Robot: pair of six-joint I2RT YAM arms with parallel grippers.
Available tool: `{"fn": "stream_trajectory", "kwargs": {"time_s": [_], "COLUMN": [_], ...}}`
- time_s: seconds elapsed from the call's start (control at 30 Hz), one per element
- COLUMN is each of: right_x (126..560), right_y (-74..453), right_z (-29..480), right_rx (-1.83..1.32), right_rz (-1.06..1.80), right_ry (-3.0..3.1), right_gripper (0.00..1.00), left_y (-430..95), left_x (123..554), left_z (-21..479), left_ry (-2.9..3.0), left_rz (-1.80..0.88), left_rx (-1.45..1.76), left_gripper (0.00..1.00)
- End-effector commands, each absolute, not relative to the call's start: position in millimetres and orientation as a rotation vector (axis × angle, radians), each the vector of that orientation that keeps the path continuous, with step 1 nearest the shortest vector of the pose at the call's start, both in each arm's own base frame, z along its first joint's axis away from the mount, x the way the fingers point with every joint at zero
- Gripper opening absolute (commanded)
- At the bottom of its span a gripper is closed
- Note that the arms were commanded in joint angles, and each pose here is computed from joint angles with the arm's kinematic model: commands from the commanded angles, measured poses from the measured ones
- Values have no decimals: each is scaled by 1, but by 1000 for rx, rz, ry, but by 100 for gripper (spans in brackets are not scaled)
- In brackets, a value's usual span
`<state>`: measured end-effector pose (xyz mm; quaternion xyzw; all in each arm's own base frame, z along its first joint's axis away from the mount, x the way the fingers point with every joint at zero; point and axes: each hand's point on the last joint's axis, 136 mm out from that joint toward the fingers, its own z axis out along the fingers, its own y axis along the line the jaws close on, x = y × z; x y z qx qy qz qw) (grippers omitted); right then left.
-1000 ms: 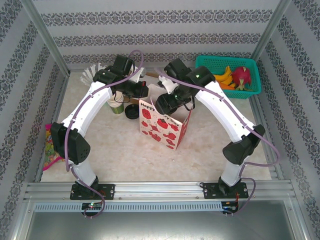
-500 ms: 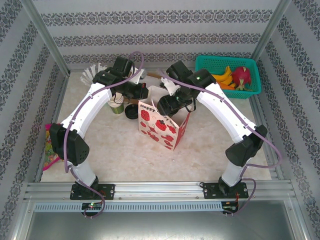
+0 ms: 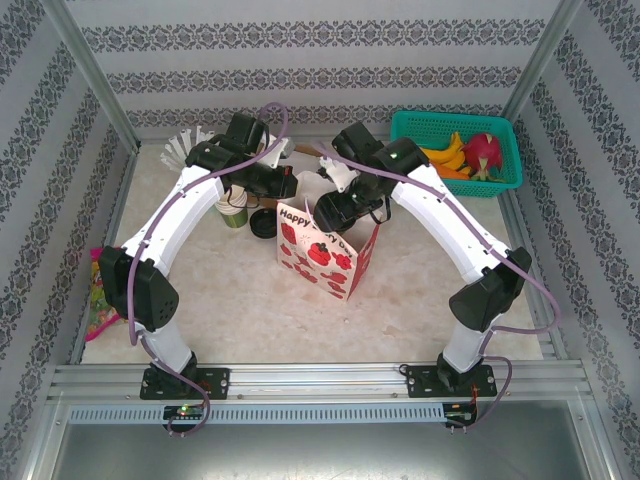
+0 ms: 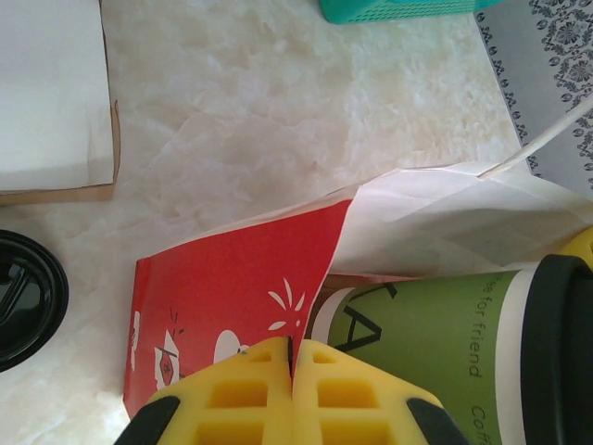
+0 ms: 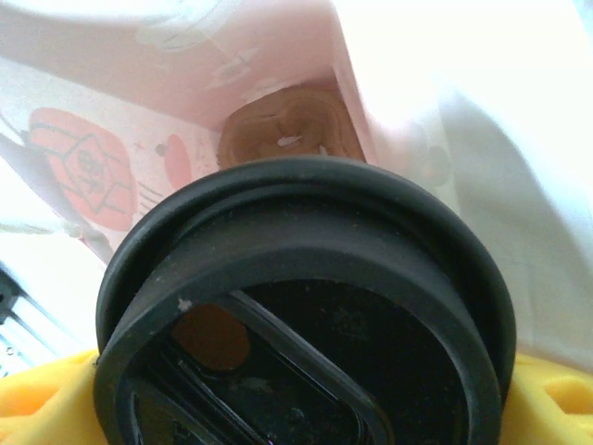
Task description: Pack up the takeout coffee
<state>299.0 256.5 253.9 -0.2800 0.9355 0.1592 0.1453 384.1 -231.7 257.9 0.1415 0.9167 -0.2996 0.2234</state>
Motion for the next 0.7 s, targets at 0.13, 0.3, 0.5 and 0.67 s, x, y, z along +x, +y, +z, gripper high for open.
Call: {"fn": "stream_trajectory", "kwargs": {"time_s": [0.13,0.3,0.5,0.67], "right_x": [308,315,308,314], "right_y": [236,229,250,235], "right_z": [273,260,293,293], "right_rx": [-671,-614,-578,-486], "right_rz": [394,348,643,616], "right_ry": [2679,2723,2620,2620], "right_gripper": [59,59,59,59], "left_y": [-241,-239,-238,-237], "left_x": [385,380,377,372], "left_z": [269,269,265,266], "left_ry": [2463,2438,2444,2416], "left_rz": [-857,-840,-823,-814], "left_rx": [452,523,562,619], "left_gripper": [0,0,0,0]}}
